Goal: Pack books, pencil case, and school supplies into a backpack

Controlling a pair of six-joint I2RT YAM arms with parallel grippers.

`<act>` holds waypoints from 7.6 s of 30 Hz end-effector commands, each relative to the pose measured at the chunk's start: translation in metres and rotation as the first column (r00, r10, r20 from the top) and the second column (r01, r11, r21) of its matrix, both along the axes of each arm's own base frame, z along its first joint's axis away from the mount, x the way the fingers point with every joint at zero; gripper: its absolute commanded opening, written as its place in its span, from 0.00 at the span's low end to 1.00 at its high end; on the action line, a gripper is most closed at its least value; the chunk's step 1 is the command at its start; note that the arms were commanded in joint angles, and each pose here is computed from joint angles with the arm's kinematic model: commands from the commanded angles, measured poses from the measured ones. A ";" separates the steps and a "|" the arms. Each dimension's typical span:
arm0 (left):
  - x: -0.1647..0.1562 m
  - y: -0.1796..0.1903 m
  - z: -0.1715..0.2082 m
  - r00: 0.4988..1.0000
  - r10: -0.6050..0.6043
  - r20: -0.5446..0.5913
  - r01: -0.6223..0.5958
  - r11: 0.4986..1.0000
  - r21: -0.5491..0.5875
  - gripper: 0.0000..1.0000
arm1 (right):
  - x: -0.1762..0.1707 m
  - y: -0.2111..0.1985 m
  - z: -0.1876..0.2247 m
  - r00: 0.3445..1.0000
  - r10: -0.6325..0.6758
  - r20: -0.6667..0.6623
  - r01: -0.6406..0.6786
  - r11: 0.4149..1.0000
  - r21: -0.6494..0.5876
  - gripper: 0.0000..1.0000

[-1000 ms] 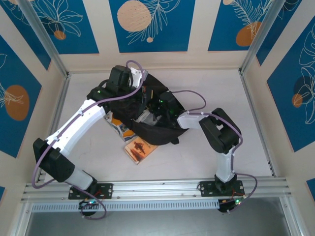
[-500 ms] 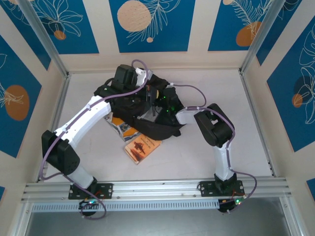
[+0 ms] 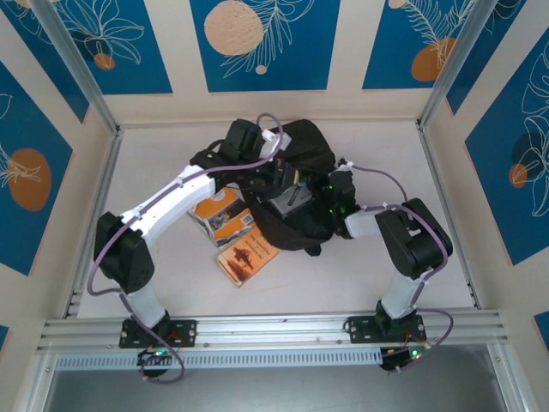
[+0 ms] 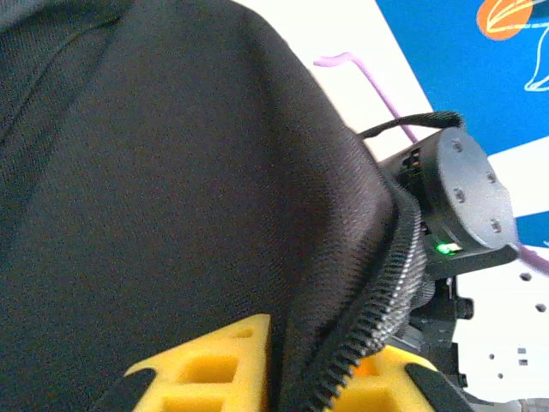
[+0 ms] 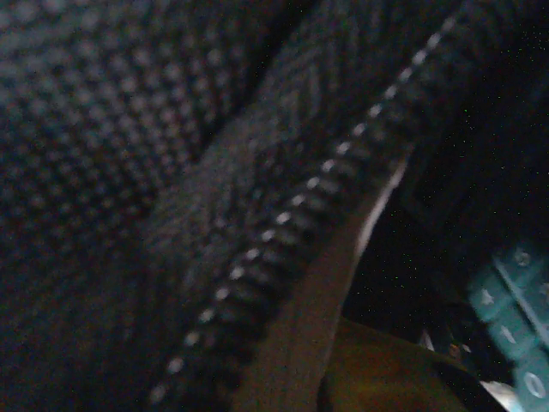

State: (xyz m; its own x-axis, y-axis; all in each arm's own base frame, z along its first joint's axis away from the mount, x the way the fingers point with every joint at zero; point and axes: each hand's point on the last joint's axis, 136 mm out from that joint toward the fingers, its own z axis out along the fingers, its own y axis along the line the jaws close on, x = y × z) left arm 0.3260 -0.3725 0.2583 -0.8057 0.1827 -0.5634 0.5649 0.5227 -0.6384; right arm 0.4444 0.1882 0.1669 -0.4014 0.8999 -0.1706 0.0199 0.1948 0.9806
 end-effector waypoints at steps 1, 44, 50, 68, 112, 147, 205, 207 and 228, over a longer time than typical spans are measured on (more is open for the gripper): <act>-0.009 -0.018 -0.013 0.997 -0.057 -0.055 0.057 0.998 0.012 0.16 | -0.007 -0.036 0.071 0.965 -0.092 0.245 0.085 0.996 0.037 0.27; -0.033 0.151 -0.111 0.866 0.497 0.063 -0.468 0.758 0.455 0.74 | -0.243 -0.035 0.020 0.878 0.406 -0.252 -0.478 0.728 -0.491 0.57; -0.024 0.180 -0.157 0.825 0.562 0.063 -0.495 0.664 0.560 0.75 | -0.263 0.018 -0.021 0.772 0.489 -0.406 -0.628 0.491 -0.603 0.58; -0.081 0.162 -0.228 0.840 0.491 -0.230 -0.289 0.765 0.575 0.71 | -0.273 0.047 -0.064 0.678 0.511 -0.528 -0.730 0.385 -0.565 0.61; -0.176 0.100 -0.224 0.906 0.193 -0.376 0.009 0.881 0.472 0.57 | -0.271 0.052 -0.136 0.473 0.523 -0.710 -0.852 0.478 -0.215 0.57; -0.175 0.081 -0.234 0.897 0.157 -0.414 0.013 0.925 0.379 0.14 | -0.292 0.106 -0.126 0.291 0.762 -0.578 -0.918 0.393 0.056 0.37; -0.211 0.048 -0.005 0.955 -0.292 0.050 0.295 0.921 -0.254 0.39 | -0.319 0.063 0.094 0.317 0.925 0.207 -0.816 0.378 -0.437 0.00; -0.213 0.048 -0.001 0.953 -0.297 0.062 0.303 0.914 -0.271 0.30 | -0.319 0.062 0.092 0.315 0.928 0.200 -0.820 0.372 -0.435 0.00; -0.210 0.039 -0.009 0.955 -0.295 0.027 0.289 0.907 -0.306 0.22 | -0.321 0.061 0.096 0.293 0.931 0.218 -0.819 0.362 -0.446 0.00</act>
State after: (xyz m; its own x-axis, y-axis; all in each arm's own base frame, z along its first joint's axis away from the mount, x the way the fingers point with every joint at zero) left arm 0.1186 -0.3252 0.2360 -0.7845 0.2474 -0.5686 0.6143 0.1851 -0.7670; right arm 0.1298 0.2481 0.2456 -0.8117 -0.0274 -0.5834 -0.5831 0.0949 0.8068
